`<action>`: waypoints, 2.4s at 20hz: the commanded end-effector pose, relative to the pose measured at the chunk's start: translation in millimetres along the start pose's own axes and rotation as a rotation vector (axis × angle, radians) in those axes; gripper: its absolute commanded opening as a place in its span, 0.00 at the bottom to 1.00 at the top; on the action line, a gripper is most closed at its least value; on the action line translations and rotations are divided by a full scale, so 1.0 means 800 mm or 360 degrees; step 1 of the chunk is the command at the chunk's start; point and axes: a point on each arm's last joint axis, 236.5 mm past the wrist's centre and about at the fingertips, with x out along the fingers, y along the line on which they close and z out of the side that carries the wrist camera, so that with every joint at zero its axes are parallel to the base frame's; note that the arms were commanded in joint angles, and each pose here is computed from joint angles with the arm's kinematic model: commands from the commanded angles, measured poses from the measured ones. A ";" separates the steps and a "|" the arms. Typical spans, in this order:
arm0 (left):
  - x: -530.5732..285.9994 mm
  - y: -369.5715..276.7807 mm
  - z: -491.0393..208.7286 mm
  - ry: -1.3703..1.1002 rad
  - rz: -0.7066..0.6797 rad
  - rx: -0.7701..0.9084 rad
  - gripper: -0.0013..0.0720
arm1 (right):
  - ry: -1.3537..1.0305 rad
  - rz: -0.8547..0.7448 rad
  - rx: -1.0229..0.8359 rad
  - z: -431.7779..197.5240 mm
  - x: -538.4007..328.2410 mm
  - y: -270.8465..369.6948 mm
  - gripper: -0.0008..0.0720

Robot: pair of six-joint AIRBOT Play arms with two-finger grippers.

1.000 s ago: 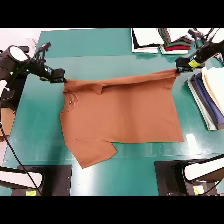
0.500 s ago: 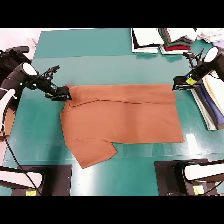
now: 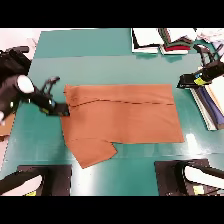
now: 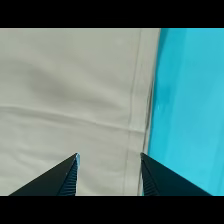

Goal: Fold the shirts.

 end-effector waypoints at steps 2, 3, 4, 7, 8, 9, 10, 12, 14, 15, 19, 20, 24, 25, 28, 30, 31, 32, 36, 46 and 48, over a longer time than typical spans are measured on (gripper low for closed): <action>0.044 -0.013 -0.134 0.0203 -0.0017 -0.0157 0.64 | -0.0096 -0.0008 -0.0006 -0.021 -0.018 0.006 0.63; 0.049 -0.012 -0.154 0.0234 -0.0029 -0.0200 0.64 | -0.0094 -0.0008 -0.0007 -0.025 -0.019 0.006 0.63; 0.052 -0.013 -0.167 0.0236 -0.0044 -0.0231 0.64 | -0.0095 -0.0008 -0.0007 -0.028 -0.020 0.007 0.63; 0.060 -0.024 -0.188 0.0236 -0.0128 -0.0302 0.64 | -0.0097 -0.0006 -0.0007 -0.031 -0.021 0.008 0.63; 0.065 -0.025 -0.193 0.0249 -0.0146 -0.0322 0.64 | -0.0097 -0.0007 -0.0007 -0.031 -0.021 0.007 0.63; 0.071 -0.028 -0.196 0.0250 -0.0171 -0.0348 0.64 | -0.0097 0.0000 -0.0006 -0.031 -0.021 0.009 0.63; 0.078 -0.035 -0.198 0.0250 -0.0223 -0.0390 0.64 | -0.0101 0.0028 0.0001 -0.030 -0.021 0.014 0.63; 0.089 -0.047 -0.196 0.0218 -0.0316 -0.0467 0.64 | -0.0107 0.0069 0.0012 -0.029 -0.021 0.021 0.63; 0.095 -0.054 -0.185 0.0150 -0.0379 -0.0502 0.64 | -0.0114 0.0103 0.0021 -0.028 -0.022 0.027 0.63; 0.094 -0.056 -0.176 0.0102 -0.0396 -0.0508 0.63 | -0.0114 0.0114 0.0023 -0.028 -0.022 0.029 0.63; 0.080 -0.064 -0.149 -0.0014 -0.0427 -0.0382 0.05 | 0.0022 0.0118 -0.0003 -0.055 -0.019 0.025 0.62; 0.071 -0.066 -0.140 -0.0042 -0.0422 -0.0335 0.05 | 0.0100 0.0117 0.0014 -0.076 -0.013 0.018 0.62; 0.038 -0.067 -0.120 -0.0105 -0.0362 -0.0187 0.05 | 0.0335 0.0093 0.0328 -0.186 0.023 -0.040 0.63; 0.034 -0.069 -0.117 -0.0116 -0.0365 -0.0176 0.05 | 0.0396 0.0100 0.0429 -0.219 0.033 -0.053 0.66; 0.033 -0.068 -0.112 -0.0143 -0.0364 -0.0177 0.05 | 0.0604 0.0190 0.0751 -0.300 0.059 -0.068 0.82; 0.033 -0.068 -0.112 -0.0142 -0.0363 -0.0162 0.05 | 0.0701 0.0257 0.0849 -0.326 0.075 -0.062 0.81; 0.033 -0.068 -0.112 -0.0143 -0.0363 -0.0153 0.05 | 0.0688 0.0302 0.0874 -0.322 0.083 -0.055 0.74; 0.033 -0.068 -0.113 -0.0138 -0.0362 -0.0151 0.05 | 0.0685 0.0339 0.0877 -0.318 0.089 -0.048 0.71; 0.033 -0.068 -0.110 -0.0153 -0.0362 -0.0153 0.05 | 0.0792 0.0396 0.0710 -0.316 0.110 -0.017 0.56; -0.027 -0.041 -0.164 -0.0085 -0.0126 -0.0009 0.05 | 0.0526 0.0223 0.0239 -0.252 0.016 -0.003 0.04; -0.051 -0.047 -0.179 -0.0107 -0.0134 0.0032 0.05 | 0.0476 0.0083 0.0188 -0.252 -0.008 -0.015 0.04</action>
